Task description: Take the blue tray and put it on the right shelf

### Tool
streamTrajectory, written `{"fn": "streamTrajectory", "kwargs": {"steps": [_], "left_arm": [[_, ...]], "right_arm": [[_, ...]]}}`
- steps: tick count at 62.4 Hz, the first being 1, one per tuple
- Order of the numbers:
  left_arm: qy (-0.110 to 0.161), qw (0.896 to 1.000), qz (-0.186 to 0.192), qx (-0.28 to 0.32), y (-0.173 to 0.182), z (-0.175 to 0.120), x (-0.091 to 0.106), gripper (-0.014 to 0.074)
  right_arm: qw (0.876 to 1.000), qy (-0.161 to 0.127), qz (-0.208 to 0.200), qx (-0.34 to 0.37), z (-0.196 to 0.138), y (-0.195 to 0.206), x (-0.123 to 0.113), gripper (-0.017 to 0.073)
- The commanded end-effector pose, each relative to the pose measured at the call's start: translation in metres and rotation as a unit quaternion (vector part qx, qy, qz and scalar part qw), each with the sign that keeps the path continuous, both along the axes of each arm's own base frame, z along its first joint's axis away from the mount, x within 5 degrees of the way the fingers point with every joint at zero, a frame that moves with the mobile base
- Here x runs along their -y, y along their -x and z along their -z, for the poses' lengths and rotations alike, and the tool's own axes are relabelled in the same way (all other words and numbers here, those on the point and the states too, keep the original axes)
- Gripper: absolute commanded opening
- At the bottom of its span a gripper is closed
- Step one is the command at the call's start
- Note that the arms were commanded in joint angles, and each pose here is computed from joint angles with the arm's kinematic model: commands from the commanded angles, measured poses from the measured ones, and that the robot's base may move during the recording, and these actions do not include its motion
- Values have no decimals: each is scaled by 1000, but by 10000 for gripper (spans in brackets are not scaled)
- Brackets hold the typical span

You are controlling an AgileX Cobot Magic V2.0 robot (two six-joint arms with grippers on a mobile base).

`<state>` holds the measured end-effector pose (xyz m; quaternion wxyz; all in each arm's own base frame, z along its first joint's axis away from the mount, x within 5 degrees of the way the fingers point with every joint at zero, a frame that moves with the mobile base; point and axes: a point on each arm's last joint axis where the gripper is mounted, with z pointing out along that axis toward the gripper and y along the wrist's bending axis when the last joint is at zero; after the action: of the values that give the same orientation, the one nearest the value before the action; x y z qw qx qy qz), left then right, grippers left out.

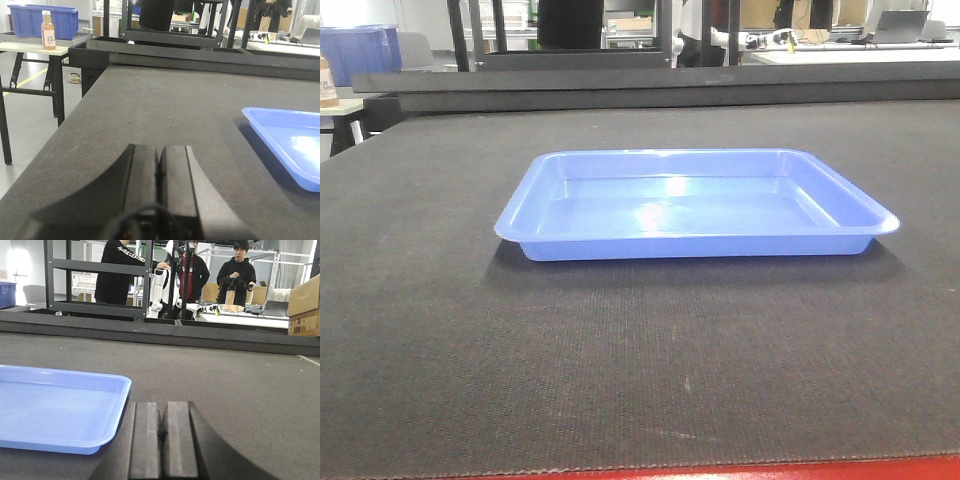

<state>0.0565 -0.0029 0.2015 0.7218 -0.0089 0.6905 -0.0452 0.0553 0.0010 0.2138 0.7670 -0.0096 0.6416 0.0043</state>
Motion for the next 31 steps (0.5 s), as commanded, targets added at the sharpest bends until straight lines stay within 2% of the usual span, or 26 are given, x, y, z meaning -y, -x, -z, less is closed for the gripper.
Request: {"fn": "streamTrajectory", "kwargs": {"steps": [1,11,16,21,26,31], "left_arm": [[13,999,1,33,0,1,0,-48],[18,999,0,36,0,1,0,-48],[30,998,0,55,1,-8,-1,-48],[24,997,2,78,6,-31,-1,-48],[7,996,4,88,12,-60,0,-46],[-5,998,7,56,15,-86,0,-7]], "right_arm": [[998,0,4,64,-16,5,1,57],[996,-3,5,88,-21,7,1,57],[994,-42,2,105,-31,9,3,57],[991,-70,-5,115,-56,17,3,57],[992,-67,-13,107,-84,23,1,60],[994,-65,-19,92,-109,25,0,64]]}}
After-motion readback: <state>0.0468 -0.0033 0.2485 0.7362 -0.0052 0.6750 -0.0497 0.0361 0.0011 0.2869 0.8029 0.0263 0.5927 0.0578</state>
